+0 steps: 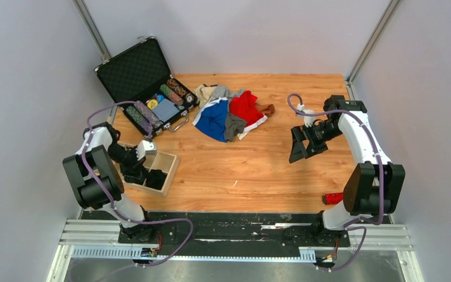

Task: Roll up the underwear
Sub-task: Place the underwear in the storage box.

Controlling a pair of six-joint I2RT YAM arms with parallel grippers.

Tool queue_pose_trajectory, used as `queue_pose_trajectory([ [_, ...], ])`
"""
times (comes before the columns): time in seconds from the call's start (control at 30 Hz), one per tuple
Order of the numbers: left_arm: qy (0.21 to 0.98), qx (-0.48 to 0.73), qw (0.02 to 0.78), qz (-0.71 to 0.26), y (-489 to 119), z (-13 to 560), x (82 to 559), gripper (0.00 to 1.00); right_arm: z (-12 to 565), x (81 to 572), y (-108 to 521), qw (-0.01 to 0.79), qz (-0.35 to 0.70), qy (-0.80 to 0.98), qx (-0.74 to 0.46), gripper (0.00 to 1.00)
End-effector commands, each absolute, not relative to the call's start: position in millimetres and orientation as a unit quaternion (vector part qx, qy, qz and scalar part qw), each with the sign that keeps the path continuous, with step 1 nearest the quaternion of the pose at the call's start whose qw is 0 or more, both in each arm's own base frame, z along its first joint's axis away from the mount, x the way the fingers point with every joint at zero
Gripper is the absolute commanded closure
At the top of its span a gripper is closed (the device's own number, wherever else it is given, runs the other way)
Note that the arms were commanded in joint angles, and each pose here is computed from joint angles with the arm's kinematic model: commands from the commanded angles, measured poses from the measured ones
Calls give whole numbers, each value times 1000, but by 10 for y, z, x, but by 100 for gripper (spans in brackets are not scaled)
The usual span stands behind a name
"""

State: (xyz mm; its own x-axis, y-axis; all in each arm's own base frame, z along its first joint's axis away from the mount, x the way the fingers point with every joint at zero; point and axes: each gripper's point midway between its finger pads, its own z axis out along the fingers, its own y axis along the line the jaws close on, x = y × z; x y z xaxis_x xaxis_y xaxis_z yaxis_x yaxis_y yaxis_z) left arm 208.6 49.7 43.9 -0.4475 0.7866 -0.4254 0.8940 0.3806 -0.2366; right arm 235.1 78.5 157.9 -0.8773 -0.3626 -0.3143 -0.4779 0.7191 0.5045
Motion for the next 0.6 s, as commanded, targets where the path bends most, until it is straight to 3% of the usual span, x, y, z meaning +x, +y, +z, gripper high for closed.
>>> queue_pose_trajectory([
  [0.0,753,594,219,-181,462,23,2674,99,1637,2348,771,111,285,923,-235,0],
  [0.13,760,598,179,-182,551,22,2755,98,1652,2352,746,106,278,924,-239,0],
  [0.2,758,604,177,-172,560,69,2735,90,1649,2366,738,106,276,924,-244,0],
  [0.27,764,598,184,-154,562,158,2736,73,1655,2397,737,108,276,923,-245,0],
  [0.33,782,578,192,-133,549,323,2745,64,1674,2428,739,112,276,922,-246,0],
  [0.57,840,497,192,-105,478,926,2463,45,1668,2516,742,103,280,923,-242,0],
])
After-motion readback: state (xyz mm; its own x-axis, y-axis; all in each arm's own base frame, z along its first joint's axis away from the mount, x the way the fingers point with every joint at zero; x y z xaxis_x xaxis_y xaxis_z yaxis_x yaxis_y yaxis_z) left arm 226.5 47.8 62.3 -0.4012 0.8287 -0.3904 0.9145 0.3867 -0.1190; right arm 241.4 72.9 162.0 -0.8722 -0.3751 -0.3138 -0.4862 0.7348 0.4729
